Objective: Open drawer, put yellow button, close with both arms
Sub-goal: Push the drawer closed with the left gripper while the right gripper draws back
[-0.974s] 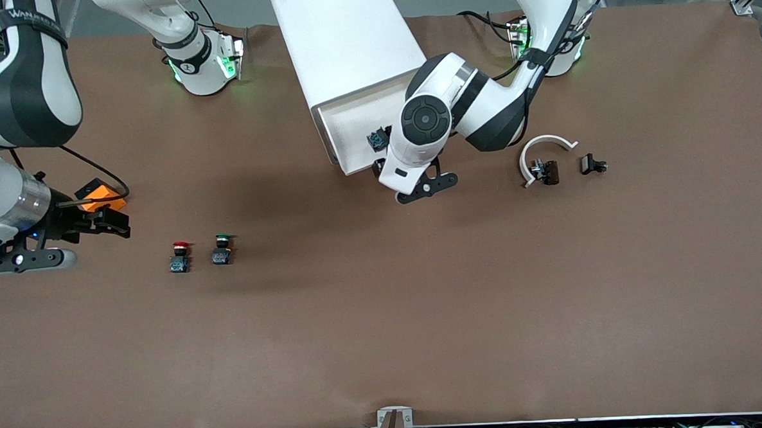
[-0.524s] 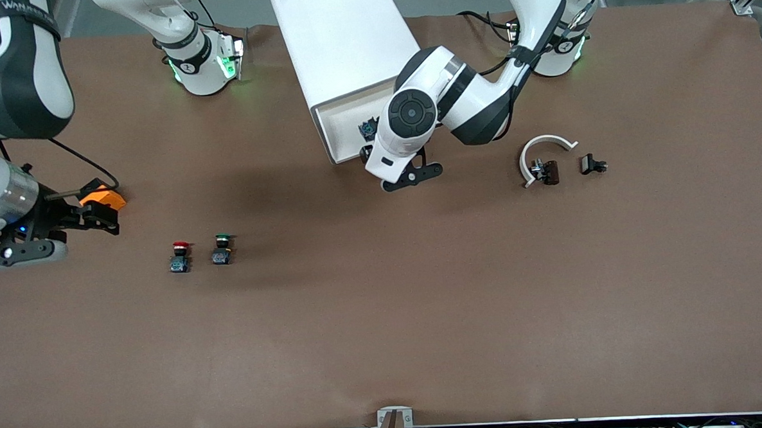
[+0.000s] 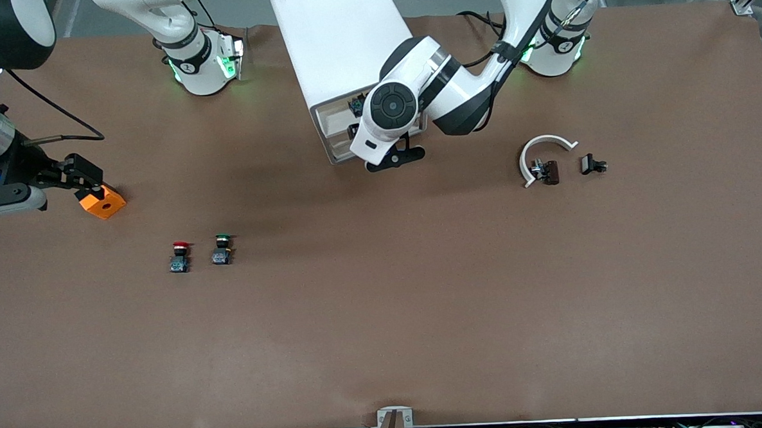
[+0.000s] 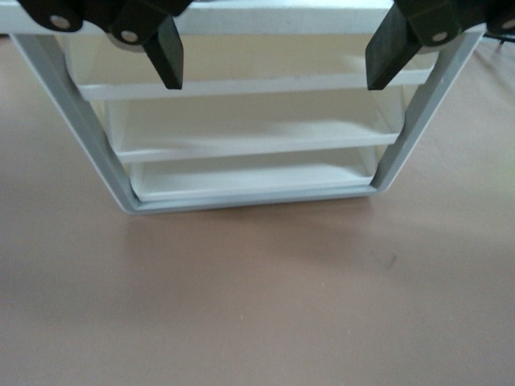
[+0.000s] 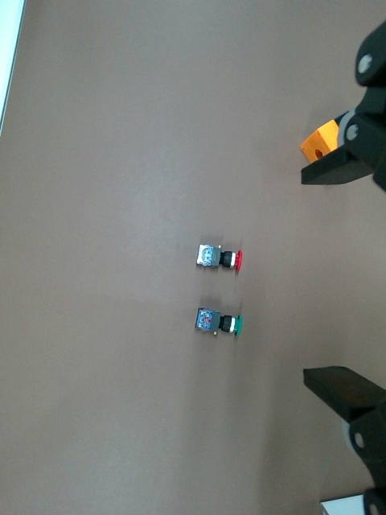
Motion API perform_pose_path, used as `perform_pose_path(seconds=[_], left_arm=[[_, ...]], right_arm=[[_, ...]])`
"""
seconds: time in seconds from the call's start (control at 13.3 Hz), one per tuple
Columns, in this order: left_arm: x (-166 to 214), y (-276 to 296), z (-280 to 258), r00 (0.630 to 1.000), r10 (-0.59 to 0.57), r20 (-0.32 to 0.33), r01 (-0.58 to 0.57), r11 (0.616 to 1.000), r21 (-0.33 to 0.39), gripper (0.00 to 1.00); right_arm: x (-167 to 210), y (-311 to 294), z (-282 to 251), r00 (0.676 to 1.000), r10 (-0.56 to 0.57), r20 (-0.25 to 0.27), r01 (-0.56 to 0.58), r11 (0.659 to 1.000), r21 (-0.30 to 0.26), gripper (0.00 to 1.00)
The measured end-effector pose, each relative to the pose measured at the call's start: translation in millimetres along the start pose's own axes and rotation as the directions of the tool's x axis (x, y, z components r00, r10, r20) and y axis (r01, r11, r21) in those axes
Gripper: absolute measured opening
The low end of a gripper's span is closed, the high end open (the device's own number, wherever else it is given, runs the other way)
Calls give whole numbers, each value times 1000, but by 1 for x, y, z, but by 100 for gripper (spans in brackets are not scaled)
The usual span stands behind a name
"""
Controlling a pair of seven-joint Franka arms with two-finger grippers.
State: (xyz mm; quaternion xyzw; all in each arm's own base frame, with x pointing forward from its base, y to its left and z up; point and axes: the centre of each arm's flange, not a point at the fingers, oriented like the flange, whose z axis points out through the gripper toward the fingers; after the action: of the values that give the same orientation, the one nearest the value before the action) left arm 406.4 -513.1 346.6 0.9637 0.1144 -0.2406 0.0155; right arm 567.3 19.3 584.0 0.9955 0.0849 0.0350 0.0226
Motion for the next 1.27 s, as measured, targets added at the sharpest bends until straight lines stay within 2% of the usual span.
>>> perform_pose_path(seconds=[0.75,1.05,1.27], left_arm=[[-15,5,25,992,-14,123,13,1000,11,100],[-20,7,29,989,-25,149,23,1000,12,100],[-18,8,36,987,-30,158,27,999,20,100]], right_arm=[[-1,1,3,1000,1,12,-1,1000,0,100],[-5,1,0,999,3,35,-4,1000,3,100],[-12,2,-1,996,6,84,-7,1000,9,100]])
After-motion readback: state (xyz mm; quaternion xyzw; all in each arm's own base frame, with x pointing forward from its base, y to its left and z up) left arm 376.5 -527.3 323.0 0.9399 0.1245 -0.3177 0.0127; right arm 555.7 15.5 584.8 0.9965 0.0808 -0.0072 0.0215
